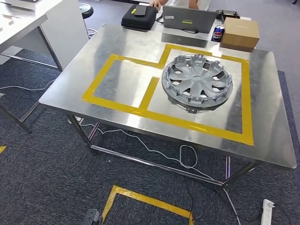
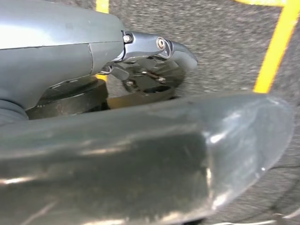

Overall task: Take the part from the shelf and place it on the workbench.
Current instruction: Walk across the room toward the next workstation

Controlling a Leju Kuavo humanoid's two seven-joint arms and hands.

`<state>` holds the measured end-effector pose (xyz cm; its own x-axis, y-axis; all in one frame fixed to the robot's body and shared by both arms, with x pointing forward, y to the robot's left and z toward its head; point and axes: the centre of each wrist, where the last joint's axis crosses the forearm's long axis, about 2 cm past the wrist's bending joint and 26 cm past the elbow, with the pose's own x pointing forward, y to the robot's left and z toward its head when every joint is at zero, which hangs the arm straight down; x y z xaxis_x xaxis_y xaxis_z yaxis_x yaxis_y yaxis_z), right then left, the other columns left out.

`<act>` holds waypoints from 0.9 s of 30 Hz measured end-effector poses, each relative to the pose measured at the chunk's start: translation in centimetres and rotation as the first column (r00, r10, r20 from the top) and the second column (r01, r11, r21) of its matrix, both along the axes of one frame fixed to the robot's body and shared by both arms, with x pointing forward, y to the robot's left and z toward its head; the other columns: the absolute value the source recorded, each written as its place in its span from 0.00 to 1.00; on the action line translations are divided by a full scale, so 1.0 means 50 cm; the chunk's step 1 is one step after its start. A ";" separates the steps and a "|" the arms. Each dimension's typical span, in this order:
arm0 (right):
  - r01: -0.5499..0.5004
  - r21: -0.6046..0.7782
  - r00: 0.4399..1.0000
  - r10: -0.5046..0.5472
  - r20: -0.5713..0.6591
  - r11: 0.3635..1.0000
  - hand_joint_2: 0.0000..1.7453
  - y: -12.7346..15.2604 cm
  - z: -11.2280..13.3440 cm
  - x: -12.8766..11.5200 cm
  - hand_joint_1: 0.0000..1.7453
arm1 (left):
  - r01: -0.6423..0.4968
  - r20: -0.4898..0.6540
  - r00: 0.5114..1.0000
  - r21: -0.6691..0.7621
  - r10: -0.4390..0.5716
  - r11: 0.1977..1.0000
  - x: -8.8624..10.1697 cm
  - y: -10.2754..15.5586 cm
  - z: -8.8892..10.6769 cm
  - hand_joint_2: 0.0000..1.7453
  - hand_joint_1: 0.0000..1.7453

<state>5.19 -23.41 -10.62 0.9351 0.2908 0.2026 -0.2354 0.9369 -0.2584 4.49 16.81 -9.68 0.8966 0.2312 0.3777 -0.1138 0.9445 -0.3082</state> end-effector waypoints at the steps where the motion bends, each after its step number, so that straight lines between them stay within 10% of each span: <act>1: -0.001 0.001 1.000 0.001 0.002 1.000 0.00 0.000 0.000 0.001 0.00 | 0.006 -0.006 1.000 0.005 -0.006 1.000 0.000 0.000 0.000 0.00 0.00; 27: 0.051 0.098 0.996 -0.058 0.070 0.994 0.00 0.004 0.000 0.000 0.00 | 0.089 0.025 0.996 0.061 -0.090 0.994 -0.001 -0.001 0.000 0.00 0.00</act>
<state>5.18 -23.21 -10.64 0.9309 0.2158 0.2949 -0.1673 0.9691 -0.1810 4.44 16.76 -9.68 0.9018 0.1267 0.4131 -0.0201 0.9673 -0.2529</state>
